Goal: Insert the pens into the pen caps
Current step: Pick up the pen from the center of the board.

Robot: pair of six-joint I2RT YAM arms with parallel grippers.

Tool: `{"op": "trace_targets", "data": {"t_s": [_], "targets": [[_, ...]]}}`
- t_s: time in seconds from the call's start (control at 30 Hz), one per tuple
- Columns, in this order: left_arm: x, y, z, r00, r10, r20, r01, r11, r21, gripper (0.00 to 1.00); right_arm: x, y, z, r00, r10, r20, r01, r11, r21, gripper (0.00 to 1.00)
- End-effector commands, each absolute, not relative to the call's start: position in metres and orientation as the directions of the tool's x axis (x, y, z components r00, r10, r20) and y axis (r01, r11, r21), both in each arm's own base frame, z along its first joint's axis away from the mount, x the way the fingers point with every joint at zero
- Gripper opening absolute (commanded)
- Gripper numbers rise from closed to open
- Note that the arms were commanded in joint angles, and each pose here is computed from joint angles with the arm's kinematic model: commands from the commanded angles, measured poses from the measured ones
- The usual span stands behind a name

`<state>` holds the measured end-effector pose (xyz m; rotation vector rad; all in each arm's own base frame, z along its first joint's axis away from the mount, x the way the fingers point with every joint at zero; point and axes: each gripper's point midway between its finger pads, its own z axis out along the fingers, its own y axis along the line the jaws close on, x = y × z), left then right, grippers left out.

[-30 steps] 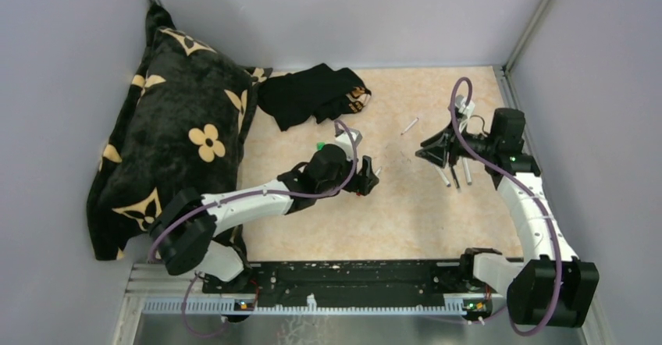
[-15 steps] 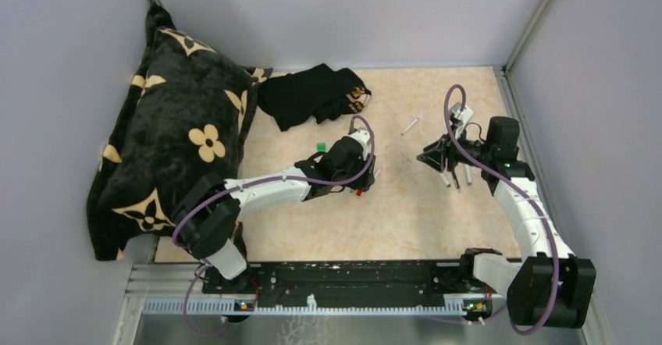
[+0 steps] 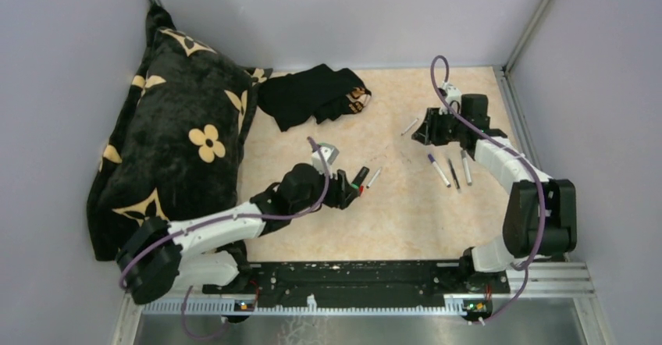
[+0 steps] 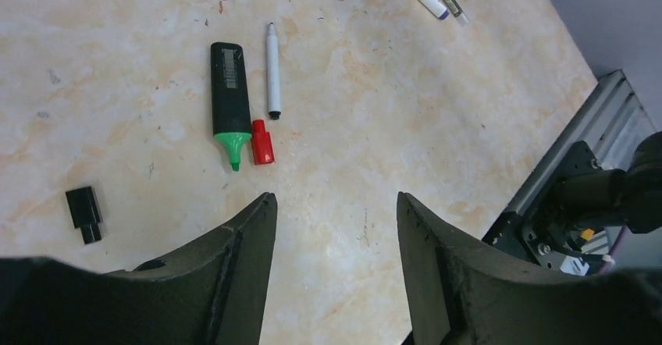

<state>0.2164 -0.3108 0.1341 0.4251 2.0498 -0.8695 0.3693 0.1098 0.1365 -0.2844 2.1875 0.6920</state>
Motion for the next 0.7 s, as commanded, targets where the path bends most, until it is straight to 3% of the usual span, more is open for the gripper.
{"op": "trace_targets", "data": {"t_s": [0.0,0.27,0.67], "targets": [[0.205,-0.298,0.154,-0.56,-0.17,-0.811,0.565,0.638,-0.524,0.64,0.425,0.102,0.134,-0.658,0.184,-0.73,-0.128,0.928,0.35,0.38],[0.194,-0.276,0.152,-0.535,-0.238,-0.811,0.556,0.624,-0.55,0.64,0.475,0.097,0.096,-0.737,0.252,-0.627,0.101,0.958,0.267,0.38],[0.198,-0.271,0.152,-0.504,-0.244,-0.829,0.556,0.643,-0.527,0.64,0.5,0.109,0.058,-0.788,0.221,-0.575,0.108,0.968,0.225,0.38]]}}
